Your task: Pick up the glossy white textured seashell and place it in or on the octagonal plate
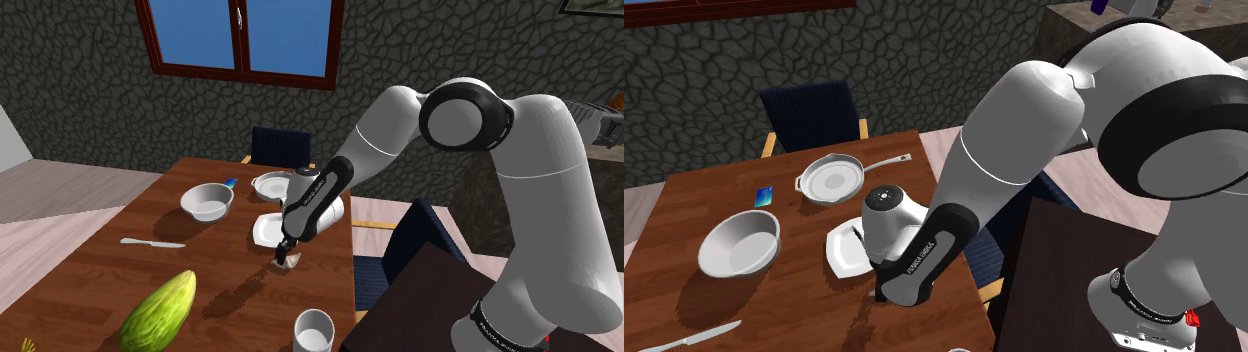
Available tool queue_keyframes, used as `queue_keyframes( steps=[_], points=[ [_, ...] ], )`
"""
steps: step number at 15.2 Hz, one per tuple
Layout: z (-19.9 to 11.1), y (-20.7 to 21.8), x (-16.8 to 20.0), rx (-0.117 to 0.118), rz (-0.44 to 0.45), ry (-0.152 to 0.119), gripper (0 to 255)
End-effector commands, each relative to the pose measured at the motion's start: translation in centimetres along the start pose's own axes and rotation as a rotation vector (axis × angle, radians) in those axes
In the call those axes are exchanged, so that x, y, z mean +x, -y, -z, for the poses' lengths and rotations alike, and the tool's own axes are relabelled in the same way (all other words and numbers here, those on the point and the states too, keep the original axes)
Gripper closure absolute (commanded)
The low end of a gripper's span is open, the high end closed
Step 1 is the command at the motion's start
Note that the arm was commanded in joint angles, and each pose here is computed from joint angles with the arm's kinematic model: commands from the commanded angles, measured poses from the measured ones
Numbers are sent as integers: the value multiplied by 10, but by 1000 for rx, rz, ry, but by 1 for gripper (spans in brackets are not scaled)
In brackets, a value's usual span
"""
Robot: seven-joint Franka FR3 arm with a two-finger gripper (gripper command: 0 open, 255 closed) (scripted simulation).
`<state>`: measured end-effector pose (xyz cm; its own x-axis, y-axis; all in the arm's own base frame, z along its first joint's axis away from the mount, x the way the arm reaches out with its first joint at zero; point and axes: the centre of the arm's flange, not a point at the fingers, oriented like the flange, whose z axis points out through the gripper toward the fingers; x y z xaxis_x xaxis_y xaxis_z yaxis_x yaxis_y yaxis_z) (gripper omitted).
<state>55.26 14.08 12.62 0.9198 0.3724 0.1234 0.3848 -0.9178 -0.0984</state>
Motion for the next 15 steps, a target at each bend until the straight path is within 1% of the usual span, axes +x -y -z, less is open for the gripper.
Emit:
queue_keyframes(
  steps=[1, 3, 11, 12, 15],
  points=[
    [-11, 0, 0, 0, 0, 0, 0],
    [-19, 0, -1, 0, 0, 0, 0],
    [-19, 0, -1, 0, 0, 0, 0],
    [-19, 0, -1, 0, 0, 0, 255],
    [-19, 0, -1, 0, 0, 0, 255]
  ],
)
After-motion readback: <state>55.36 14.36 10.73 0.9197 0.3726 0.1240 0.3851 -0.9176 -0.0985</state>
